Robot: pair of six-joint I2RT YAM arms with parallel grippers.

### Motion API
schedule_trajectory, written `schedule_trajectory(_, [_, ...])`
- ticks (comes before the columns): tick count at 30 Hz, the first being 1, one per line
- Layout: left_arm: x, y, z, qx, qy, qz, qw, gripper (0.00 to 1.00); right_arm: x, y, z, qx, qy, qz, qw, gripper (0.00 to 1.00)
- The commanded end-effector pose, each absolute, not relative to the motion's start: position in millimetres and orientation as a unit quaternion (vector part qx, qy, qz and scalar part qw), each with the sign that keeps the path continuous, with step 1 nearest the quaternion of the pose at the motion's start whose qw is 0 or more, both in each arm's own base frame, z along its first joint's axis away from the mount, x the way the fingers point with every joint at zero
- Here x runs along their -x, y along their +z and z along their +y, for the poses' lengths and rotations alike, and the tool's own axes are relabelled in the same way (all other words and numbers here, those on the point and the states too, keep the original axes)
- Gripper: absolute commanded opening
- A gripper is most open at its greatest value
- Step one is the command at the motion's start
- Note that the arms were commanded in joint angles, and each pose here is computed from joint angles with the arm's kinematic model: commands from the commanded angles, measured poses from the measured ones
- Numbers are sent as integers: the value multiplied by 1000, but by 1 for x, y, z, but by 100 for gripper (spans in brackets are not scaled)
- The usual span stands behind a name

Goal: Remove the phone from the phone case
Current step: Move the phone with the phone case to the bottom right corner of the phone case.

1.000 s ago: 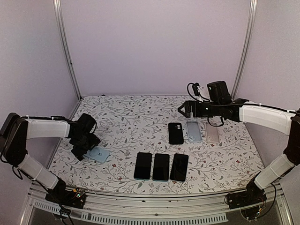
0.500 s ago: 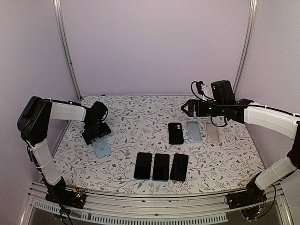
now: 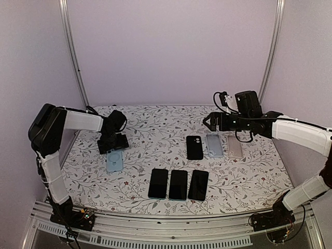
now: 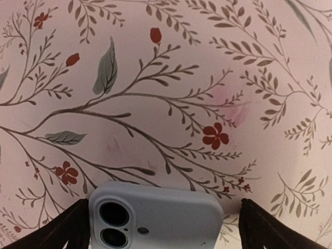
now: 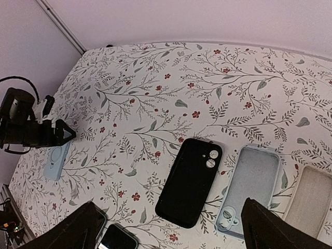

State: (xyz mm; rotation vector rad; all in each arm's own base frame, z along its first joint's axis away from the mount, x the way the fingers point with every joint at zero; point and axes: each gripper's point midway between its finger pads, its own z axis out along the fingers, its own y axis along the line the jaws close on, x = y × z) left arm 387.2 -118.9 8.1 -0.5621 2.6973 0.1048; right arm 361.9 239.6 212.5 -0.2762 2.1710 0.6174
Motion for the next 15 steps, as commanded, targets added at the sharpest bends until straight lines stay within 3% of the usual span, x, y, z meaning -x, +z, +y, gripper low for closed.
schedule_trajectory(1, [-358, -16, -133, 120, 29, 982, 144, 99, -361, 216, 234, 103, 243, 866, 425, 99])
schedule_trajectory(15, [-334, -30, -119, 64, 48, 991, 112, 96, -360, 212, 241, 102, 263, 866, 414, 99])
